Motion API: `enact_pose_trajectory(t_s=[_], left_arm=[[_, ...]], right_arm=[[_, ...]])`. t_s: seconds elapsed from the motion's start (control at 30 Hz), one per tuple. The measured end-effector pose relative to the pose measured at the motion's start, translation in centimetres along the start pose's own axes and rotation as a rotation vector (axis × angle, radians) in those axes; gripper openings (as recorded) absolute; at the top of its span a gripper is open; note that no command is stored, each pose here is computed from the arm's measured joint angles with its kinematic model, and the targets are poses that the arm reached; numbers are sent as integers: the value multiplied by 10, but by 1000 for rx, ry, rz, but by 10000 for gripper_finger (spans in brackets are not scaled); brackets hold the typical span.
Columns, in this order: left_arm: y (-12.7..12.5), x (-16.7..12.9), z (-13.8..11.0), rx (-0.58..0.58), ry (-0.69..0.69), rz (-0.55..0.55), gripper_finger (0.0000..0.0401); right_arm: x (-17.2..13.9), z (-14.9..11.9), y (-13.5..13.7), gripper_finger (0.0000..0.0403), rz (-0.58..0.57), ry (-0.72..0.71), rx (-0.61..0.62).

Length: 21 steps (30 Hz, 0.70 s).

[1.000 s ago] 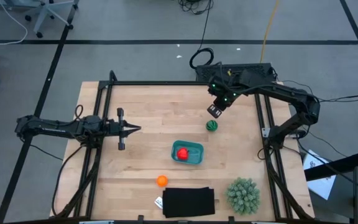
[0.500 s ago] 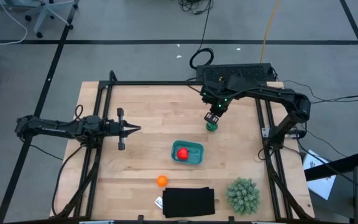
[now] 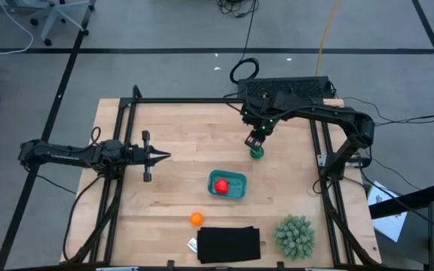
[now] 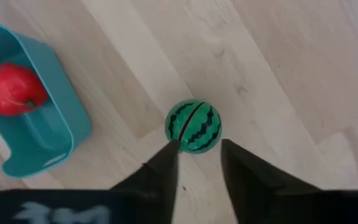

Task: Pick and placing Produce into tupperware
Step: Put the green watermelon into the blue container

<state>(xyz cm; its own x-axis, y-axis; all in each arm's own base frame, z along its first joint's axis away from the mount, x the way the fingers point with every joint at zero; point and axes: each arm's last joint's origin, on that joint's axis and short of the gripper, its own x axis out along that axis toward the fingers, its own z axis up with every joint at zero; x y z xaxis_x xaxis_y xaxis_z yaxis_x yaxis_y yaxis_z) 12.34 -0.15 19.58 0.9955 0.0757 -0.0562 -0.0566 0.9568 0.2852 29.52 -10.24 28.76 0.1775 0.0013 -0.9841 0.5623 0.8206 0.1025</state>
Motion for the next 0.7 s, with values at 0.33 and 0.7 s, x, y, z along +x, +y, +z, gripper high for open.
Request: enact_pose_trajectory(t_s=[0.33,0.7], left_arm=[[0,0,0,-4,1,0,26],[0,0,0,-9,1,-1,26]], right_arm=[[0,1,0,292,5,-13,69],[9,-3,-1,347,-5,18,162]])
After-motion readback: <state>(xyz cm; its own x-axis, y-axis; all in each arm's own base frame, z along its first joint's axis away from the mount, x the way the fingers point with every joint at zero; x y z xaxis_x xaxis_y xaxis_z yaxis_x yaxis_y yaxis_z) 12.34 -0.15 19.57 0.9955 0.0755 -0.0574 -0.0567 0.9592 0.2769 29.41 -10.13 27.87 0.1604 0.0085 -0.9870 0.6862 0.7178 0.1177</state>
